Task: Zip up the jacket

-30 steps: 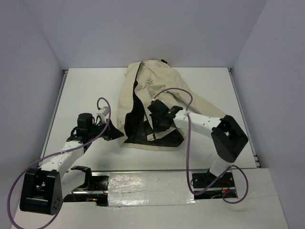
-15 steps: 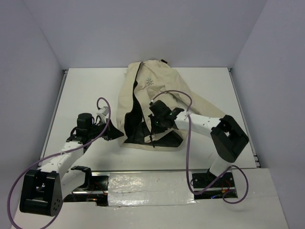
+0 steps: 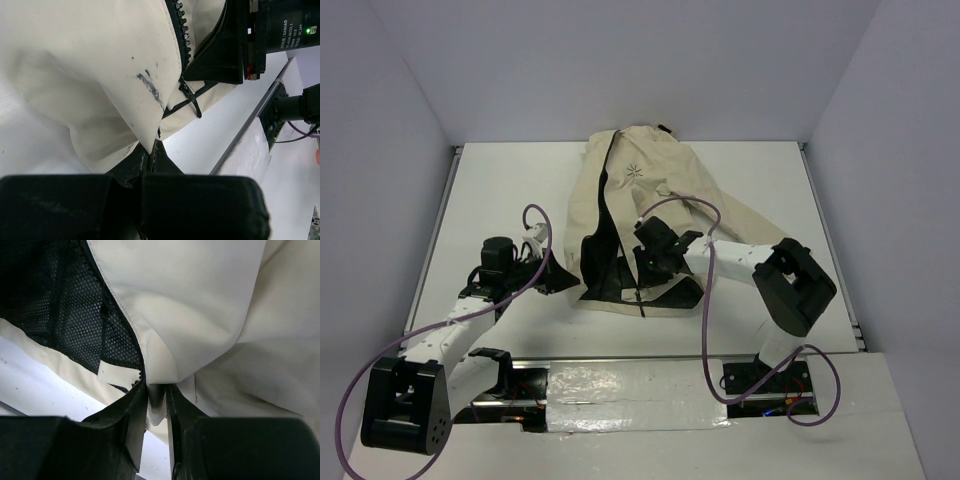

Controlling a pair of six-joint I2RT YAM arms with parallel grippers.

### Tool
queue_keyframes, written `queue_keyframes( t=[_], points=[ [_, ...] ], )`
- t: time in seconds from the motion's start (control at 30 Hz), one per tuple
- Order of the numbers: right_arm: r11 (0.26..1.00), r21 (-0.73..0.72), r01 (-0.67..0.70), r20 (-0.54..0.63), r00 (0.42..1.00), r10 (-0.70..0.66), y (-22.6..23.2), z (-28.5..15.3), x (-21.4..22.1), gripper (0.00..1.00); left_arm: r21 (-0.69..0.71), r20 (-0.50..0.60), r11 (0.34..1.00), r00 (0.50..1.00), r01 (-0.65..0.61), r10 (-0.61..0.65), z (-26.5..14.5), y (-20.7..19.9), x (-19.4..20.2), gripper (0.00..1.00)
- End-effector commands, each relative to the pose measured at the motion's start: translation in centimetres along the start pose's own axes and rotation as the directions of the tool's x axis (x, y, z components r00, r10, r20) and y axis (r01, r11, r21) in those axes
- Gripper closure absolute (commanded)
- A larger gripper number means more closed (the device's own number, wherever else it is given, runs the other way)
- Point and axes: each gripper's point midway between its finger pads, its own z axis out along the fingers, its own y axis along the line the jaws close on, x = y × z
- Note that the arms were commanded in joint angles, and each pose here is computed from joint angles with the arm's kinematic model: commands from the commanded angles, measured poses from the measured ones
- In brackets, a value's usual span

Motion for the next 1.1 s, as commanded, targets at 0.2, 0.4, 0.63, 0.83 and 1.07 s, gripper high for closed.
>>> queue_keyframes(
  t=[0.2,0.4,0.63,0.83,1.07],
  points=[
    [1.000,-0.007,-0.016,0.025,1.000,0.016,0.2,-1.9,-0.2,0.70,0.021,0.030,0.997,0.997,-0.072,0.071,-0.2,-0.5,-1.1,1.00],
    [1.000,-0.004,-0.013,0.023,1.000,0.013,0.0,-1.9,0.0,0.70,0.024,0.035,0.997,0.997,-0.071,0.070,-0.1,-0.5,-1.2,1.00],
    [1.000,-0.018,-0.018,0.023,1.000,0.019,0.3,-2.0,0.0,1.00,0.026,0.031,0.997,0.997,-0.075,0.075,-0.2,-0.6,-1.1,1.00],
    [0.992,-0.121,0.042,0.099,0.995,-0.030,2.4,-5.1,-1.5,1.00,0.063,0.044,0.992,0.994,-0.106,0.104,-0.3,-1.4,-1.5,1.00],
    [0.872,-0.444,0.208,0.353,0.934,-0.043,9.0,-11.8,-5.1,1.00,0.159,0.127,0.970,0.978,-0.184,0.164,-1.0,-4.3,-3.8,1.00]
  ],
)
